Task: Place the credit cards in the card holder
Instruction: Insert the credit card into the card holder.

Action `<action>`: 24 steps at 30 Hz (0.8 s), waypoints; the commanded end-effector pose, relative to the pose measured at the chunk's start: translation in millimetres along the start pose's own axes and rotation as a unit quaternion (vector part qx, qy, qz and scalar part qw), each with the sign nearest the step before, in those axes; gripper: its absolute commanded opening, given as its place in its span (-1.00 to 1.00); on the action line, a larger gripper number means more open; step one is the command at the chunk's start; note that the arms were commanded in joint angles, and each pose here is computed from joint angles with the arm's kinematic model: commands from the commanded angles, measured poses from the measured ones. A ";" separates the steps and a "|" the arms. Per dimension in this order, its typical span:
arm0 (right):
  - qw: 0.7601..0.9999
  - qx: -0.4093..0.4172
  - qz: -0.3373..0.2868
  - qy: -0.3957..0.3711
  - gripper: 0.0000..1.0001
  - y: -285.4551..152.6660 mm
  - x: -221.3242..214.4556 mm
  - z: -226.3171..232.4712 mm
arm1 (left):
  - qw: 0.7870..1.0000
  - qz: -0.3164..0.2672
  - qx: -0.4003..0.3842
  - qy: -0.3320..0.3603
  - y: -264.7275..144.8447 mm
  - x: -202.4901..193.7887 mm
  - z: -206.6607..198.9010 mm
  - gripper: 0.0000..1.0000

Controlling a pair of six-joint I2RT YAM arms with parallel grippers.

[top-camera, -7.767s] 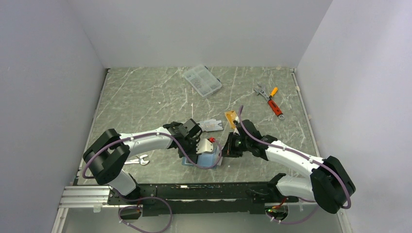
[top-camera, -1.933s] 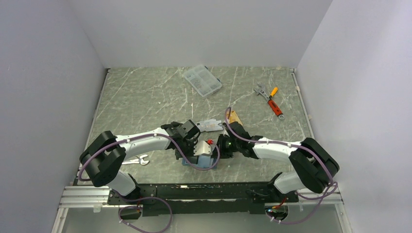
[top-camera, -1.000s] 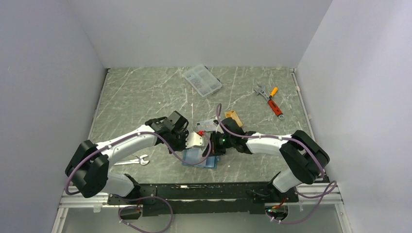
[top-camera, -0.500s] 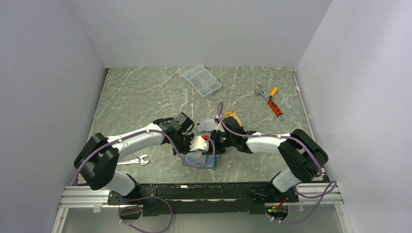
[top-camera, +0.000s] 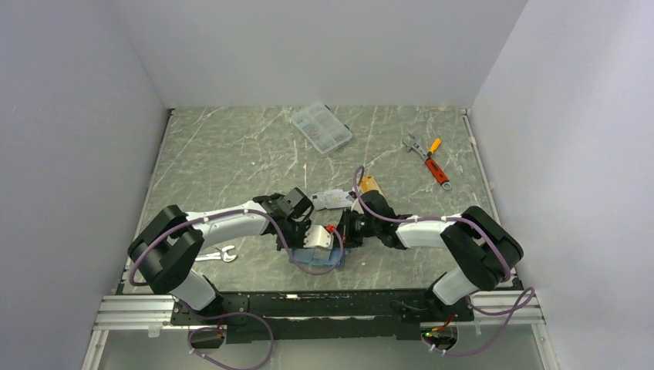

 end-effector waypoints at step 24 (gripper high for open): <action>0.999 -0.002 0.005 0.032 -1.00 11.8 -13.2 -17.9 | 0.999 0.025 -0.006 0.026 10.4 -3.1 -13.7 -0.85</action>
Point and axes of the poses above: each gripper's point midway between its finger pads, its own y axis out along the fingers, its own z axis along the line the jaws close on, x = y × z, the point moved 8 cm from there along -y, back along the fingers, and after that the axes turned 9 degrees about y, right-handed, at the moved point
